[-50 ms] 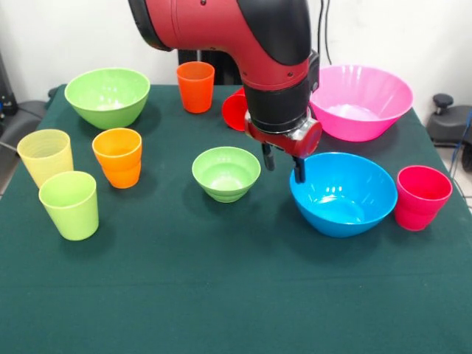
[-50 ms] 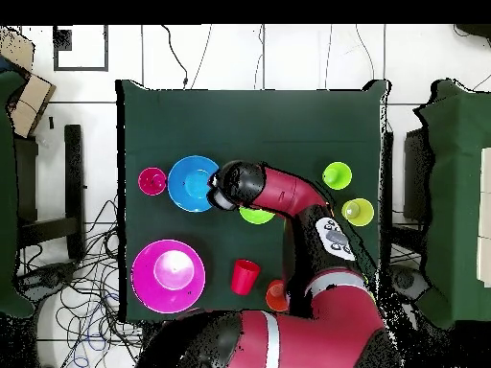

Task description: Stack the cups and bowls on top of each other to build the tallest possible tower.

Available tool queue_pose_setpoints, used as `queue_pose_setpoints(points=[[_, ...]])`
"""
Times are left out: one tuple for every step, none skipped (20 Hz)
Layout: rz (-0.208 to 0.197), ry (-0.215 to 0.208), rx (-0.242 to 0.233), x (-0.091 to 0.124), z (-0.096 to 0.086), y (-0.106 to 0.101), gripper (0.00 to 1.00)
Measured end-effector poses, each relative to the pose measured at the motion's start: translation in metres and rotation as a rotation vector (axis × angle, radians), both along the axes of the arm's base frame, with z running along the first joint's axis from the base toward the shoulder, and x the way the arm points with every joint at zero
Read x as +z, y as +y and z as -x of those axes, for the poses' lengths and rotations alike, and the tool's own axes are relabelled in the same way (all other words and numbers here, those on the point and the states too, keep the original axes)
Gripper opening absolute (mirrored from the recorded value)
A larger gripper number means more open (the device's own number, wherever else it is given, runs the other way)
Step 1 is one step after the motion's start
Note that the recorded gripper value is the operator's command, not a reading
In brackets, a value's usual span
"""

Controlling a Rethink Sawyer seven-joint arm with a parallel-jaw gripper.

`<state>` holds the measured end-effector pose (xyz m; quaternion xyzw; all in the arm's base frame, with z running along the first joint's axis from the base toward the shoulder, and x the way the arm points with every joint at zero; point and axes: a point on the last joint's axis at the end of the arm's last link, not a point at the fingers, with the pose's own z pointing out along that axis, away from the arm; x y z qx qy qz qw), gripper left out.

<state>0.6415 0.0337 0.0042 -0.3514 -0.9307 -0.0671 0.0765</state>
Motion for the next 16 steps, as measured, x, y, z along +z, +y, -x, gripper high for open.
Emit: queue_pose_setpoints(points=[[0.000,0.001,0.000,-0.001,0.000,0.000,1.00],[0.000,0.001,0.000,-0.001,0.000,0.000,1.00],[-0.001,0.003,0.000,-0.003,0.000,0.000,1.00],[-0.002,0.005,0.000,-0.004,0.001,0.000,1.00],[-0.003,0.007,-0.001,-0.006,0.001,0.000,1.00],[-0.003,0.009,-0.001,-0.007,0.002,0.001,1.00],[-0.005,0.014,-0.001,-0.010,0.003,0.001,1.00],[-0.006,0.016,-0.001,-0.012,0.004,0.001,1.00],[-0.007,0.018,-0.001,-0.013,0.005,0.002,1.00],[-0.009,0.025,-0.001,-0.017,0.007,0.003,1.00],[-0.010,0.027,-0.001,-0.018,0.007,0.003,1.00],[-0.010,0.029,-0.001,-0.019,0.008,0.003,1.00],[-0.012,0.034,-0.001,-0.021,0.010,0.003,1.00],[-0.013,0.036,-0.001,-0.023,0.011,0.004,1.00],[-0.014,0.039,-0.001,-0.024,0.011,0.004,1.00],[-0.015,0.041,-0.001,-0.025,0.012,0.005,1.00]])
